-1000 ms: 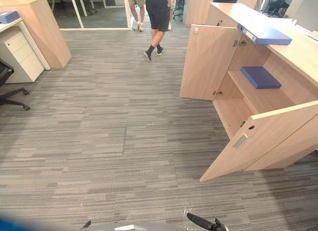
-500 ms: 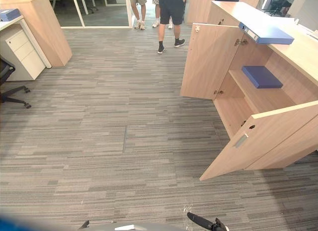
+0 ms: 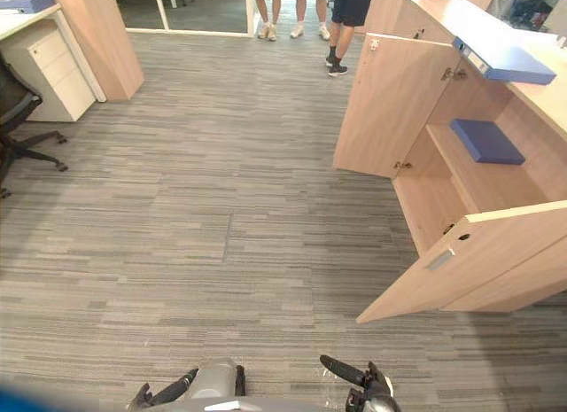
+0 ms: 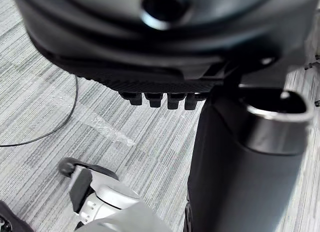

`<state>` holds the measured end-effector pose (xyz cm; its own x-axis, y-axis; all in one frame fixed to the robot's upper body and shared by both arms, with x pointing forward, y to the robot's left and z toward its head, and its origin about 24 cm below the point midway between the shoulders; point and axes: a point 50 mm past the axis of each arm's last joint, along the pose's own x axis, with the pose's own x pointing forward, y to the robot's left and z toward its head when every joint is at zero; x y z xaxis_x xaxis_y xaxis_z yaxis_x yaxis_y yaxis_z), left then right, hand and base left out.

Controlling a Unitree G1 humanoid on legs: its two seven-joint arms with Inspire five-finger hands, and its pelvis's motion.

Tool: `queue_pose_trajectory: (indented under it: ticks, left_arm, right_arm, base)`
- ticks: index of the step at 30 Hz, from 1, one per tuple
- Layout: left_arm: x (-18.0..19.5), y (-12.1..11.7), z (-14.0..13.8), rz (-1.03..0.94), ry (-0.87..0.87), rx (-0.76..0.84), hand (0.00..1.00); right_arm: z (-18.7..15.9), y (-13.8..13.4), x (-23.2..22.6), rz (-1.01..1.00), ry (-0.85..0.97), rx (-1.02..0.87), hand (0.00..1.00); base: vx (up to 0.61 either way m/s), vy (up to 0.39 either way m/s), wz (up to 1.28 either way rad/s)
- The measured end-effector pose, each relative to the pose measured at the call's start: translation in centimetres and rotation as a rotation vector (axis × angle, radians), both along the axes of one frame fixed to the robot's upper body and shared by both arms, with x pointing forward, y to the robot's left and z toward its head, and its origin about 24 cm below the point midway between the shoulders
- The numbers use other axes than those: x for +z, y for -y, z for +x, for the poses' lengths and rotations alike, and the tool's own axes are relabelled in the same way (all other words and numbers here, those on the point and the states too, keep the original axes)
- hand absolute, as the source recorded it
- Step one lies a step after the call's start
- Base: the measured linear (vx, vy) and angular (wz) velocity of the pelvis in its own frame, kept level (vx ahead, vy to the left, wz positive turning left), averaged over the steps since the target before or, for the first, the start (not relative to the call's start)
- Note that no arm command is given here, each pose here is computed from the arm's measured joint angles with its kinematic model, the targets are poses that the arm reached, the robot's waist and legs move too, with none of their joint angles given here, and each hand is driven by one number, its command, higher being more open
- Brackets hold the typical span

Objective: Walk over to the cabinet, pick up the folder, carry it to the office cabinet, place the folder inside the office cabinet, then close the office cabinet door

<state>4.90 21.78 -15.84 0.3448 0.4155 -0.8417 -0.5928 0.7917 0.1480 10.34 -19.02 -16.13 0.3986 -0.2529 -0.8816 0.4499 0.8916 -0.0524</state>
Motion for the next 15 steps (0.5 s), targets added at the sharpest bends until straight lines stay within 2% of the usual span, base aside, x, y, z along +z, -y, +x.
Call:
queue_pose_trajectory:
  ticks: [3, 6, 7, 10, 15]
  left_arm:
    - [-0.1, 0.2, -0.2, 0.001, -0.011, 0.007, 1.00]
    - [-0.3, 0.5, -1.0, -0.006, -0.037, 0.022, 1.00]
    - [-0.1, -0.2, -0.7, 0.014, -0.032, 0.029, 1.00]
    - [-0.1, -0.3, -0.1, 0.013, -0.025, 0.038, 1.00]
    - [-0.4, -0.3, -1.1, 0.007, -0.064, 0.039, 1.00]
  right_arm:
    - [0.1, 0.1, 0.0, -0.015, -0.006, 0.022, 1.00]
    - [0.1, -0.2, 0.0, -0.016, -0.015, 0.029, 1.00]
    - [0.5, -1.3, -0.2, 0.019, -0.020, 0.027, 1.00]
    - [0.8, -3.8, -0.4, 0.107, -0.028, 0.037, 1.00]
    - [-0.7, -2.0, -0.7, 0.101, -0.056, -0.122, 1.00]
  base:
    - [0.31, 0.316, -0.07]
    - [0.47, 0.491, -0.15]
    - [0.47, 0.438, -0.36]
    - [0.46, 0.307, -0.35]
    - [0.40, 0.298, -0.15]
